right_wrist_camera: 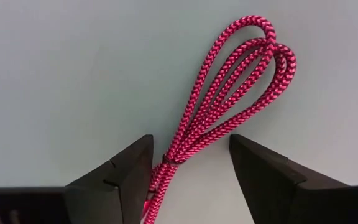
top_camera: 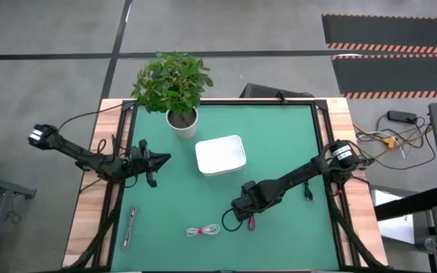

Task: Pick and place USB-C Cables
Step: Put the red charger cable into the white bin

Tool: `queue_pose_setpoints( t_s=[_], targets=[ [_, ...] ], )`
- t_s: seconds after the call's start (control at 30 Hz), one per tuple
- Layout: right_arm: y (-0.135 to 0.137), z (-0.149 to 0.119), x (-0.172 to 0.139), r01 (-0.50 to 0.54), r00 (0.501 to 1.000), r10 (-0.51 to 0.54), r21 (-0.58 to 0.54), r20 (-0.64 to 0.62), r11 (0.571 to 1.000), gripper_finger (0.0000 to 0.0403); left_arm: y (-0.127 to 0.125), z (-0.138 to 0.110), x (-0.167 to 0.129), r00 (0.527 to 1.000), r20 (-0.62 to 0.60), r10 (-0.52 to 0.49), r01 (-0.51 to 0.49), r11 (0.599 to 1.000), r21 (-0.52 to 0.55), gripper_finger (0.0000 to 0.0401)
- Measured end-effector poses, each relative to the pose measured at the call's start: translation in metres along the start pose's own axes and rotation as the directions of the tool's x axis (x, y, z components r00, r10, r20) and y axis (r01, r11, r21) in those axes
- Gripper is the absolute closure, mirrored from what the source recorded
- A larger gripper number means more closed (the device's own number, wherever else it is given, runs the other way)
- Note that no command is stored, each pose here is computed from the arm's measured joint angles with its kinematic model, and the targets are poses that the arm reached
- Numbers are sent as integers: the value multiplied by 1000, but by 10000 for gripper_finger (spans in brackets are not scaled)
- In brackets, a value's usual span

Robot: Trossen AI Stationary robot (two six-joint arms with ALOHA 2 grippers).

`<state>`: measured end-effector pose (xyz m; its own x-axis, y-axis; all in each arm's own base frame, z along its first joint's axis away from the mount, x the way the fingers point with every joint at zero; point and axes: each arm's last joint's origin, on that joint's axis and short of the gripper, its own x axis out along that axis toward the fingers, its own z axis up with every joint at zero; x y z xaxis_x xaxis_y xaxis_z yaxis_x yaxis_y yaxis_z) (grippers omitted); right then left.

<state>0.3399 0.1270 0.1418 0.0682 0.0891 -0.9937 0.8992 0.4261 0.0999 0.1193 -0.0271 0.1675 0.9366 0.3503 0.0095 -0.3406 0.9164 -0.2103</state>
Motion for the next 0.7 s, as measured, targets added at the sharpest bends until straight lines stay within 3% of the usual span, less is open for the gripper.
queue_pose_setpoints(
  t_s=[0.27, 0.7],
  targets=[
    [-1, 4, 1, 4, 1000, -4, -29, -8, 1000, 211, 0, 0, 0, 1000, 0, 0, 0, 1000, 0, 401],
    [-3, 4, 1, 21, 1000, -22, -86, -12, 996, 327, 0, 0, 0, 1000, 1, 0, 0, 1000, -1, 401]
  ],
)
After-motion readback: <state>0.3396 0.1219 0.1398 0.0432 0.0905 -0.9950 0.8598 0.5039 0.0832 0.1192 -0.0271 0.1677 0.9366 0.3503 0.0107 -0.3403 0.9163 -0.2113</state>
